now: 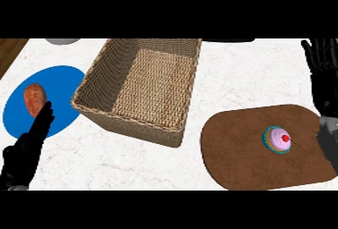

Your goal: Pick the cupcake from the cutting board and place it in the basket

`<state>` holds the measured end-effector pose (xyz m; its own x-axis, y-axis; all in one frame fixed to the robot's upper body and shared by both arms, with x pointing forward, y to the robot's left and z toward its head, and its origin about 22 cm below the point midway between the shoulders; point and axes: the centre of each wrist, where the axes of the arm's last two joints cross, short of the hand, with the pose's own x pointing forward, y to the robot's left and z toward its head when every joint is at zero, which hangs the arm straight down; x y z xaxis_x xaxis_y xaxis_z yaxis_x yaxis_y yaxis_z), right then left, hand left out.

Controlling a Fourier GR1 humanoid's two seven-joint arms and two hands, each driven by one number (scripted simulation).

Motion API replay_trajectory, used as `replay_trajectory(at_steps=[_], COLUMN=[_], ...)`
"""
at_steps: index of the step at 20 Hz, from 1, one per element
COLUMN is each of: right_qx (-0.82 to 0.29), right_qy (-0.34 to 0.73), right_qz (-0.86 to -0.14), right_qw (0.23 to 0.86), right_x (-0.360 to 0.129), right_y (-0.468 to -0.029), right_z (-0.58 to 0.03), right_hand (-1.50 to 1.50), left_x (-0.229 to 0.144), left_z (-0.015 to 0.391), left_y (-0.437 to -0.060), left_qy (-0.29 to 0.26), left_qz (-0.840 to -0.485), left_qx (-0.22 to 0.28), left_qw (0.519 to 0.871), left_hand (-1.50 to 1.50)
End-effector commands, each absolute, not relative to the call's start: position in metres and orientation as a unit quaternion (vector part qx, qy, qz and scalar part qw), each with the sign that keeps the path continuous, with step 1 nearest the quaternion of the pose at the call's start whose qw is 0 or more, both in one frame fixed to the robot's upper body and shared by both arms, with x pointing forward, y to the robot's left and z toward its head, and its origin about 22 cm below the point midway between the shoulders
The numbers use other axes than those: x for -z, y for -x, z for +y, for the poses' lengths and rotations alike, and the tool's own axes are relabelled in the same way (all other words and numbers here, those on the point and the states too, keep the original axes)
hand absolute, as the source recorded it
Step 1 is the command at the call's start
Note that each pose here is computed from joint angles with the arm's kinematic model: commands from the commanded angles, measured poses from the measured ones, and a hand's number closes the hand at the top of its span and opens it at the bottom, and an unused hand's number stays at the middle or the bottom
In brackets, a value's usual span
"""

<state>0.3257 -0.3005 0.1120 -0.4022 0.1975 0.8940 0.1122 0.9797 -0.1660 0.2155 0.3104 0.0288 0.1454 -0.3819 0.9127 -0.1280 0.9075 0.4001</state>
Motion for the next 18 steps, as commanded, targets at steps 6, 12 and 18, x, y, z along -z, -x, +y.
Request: replay_trajectory(at_steps=[6,12,18], right_qx=[-0.121,-0.079,-0.059], right_qy=[0.136,0.153,0.335], right_qz=[-0.786,-0.856,-0.780], right_qw=[0.591,0.487,0.525], right_x=[-0.137,-0.092,-0.129], right_y=[-0.297,-0.314,-0.295], right_z=[-0.426,-0.297,-0.327], right_hand=[1.50,-1.50,-1.50], left_x=[-0.067,-0.062,-0.056], left_z=[0.306,0.293,0.305], left_y=[-0.263,-0.281,-0.282], left_qy=[-0.171,-0.127,-0.149], left_qz=[-0.702,-0.685,-0.674], left_qx=[0.003,0.015,-0.001], left_qw=[0.691,0.717,0.724], left_hand=[0.00,0.00,0.00])
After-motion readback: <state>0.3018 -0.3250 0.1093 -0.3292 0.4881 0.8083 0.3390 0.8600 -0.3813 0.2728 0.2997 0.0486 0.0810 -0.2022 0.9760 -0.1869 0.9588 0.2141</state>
